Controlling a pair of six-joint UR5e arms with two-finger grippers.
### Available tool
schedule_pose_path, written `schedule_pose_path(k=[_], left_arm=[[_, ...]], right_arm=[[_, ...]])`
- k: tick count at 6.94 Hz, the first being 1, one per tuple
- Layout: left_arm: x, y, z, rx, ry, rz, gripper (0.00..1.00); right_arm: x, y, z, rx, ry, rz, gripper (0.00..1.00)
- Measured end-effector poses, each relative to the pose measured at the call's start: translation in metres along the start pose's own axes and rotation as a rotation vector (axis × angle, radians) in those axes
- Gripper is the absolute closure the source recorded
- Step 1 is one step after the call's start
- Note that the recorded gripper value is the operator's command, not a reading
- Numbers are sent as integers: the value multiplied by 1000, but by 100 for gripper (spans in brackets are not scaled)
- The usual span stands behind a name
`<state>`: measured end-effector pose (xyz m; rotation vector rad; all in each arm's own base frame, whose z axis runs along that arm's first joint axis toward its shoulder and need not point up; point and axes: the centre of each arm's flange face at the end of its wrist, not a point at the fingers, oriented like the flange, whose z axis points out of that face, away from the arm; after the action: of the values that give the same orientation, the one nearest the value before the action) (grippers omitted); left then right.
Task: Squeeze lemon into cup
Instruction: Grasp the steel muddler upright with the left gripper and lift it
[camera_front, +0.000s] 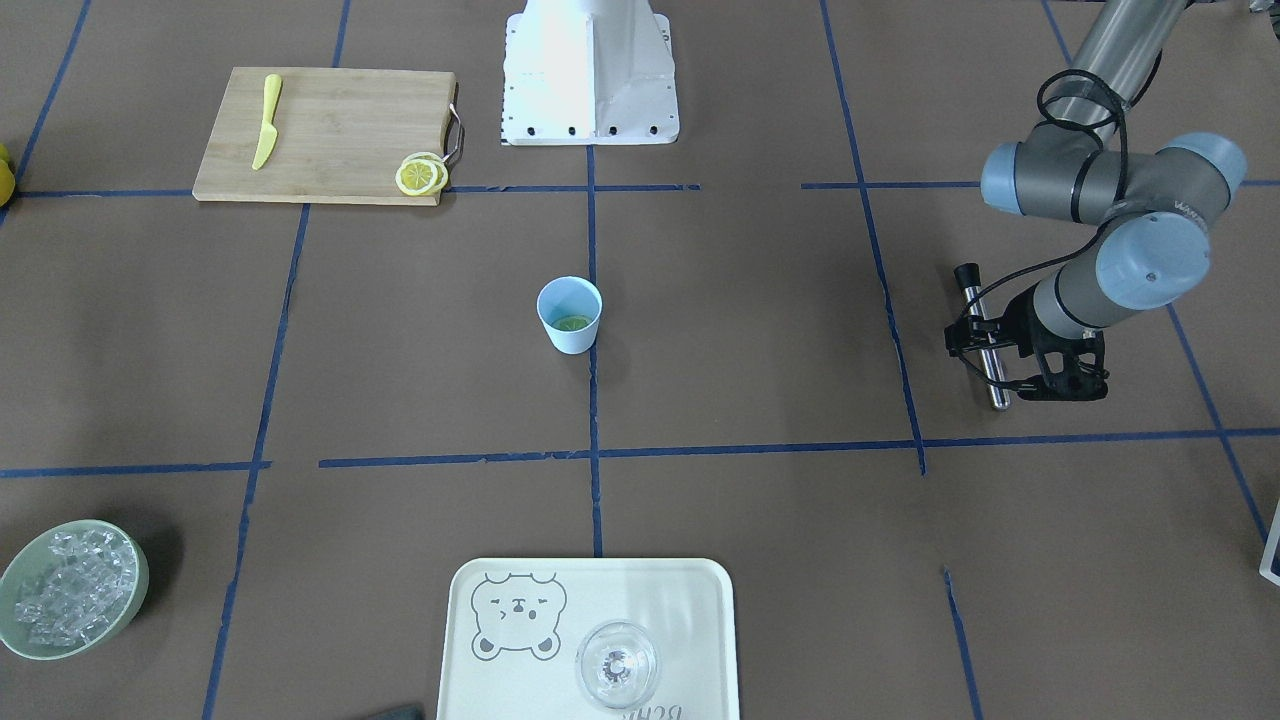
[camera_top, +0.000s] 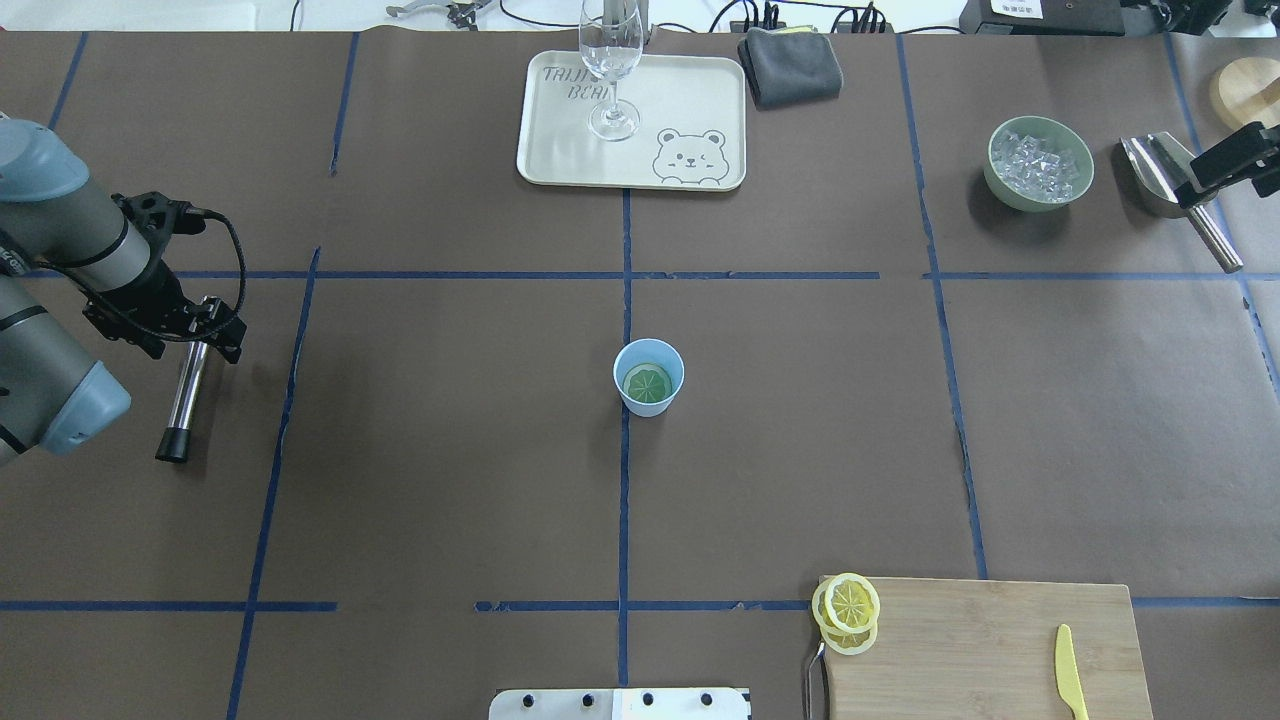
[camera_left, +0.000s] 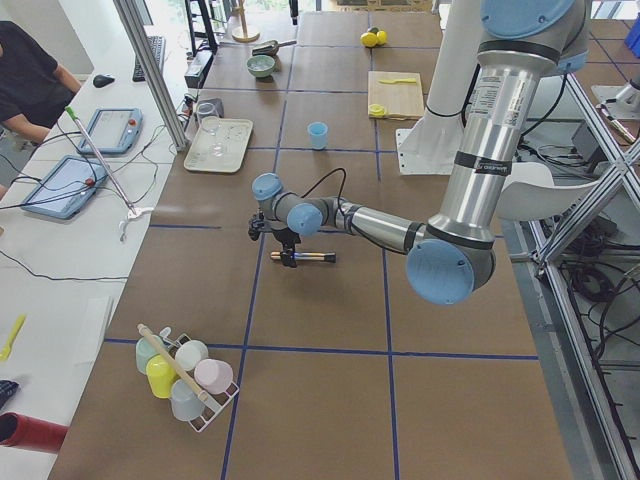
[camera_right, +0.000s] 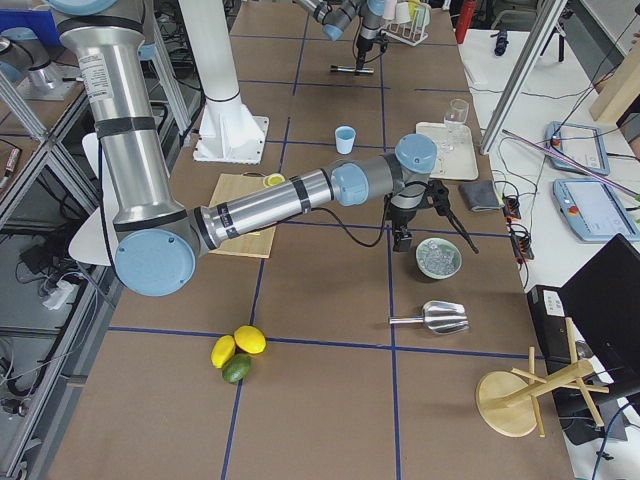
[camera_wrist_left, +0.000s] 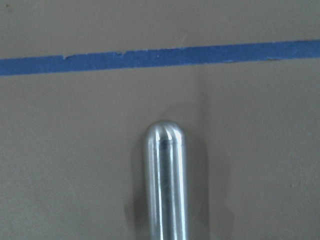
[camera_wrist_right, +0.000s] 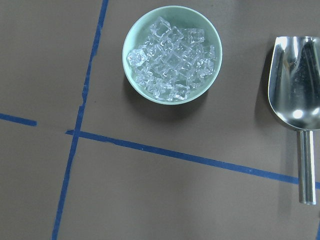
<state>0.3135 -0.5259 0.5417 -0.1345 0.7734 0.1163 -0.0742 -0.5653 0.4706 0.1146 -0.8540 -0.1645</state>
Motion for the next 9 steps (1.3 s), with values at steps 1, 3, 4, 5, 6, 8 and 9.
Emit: schedule_pose_path(k=[1,3,4,5,6,8,9], left_arm=[[-2,0,2,-1,-1,0,14],[-4,0,4,-3,-2,4,36],[-6,0,5,-5,-4,4,54],[-6,0,6,-6,-4,3,72],[-6,0,5,-5,-4,4,91],[-7,1,3,-2,-6,1,100],[-5,1,-2,5,-3,4,100]], right_arm=[[0,0,0,1,0,0,0],[-1,0,-2,3,-1,-1,0],[-2,0,-2,4,-1,-2,0],[-2,-1,-3,5,-1,-2,0],[-3,0,-3,6,-1,-3,0],[-3,0,-3,7,-2,-3,0],[-3,0,-3,7,-2,-3,0]])
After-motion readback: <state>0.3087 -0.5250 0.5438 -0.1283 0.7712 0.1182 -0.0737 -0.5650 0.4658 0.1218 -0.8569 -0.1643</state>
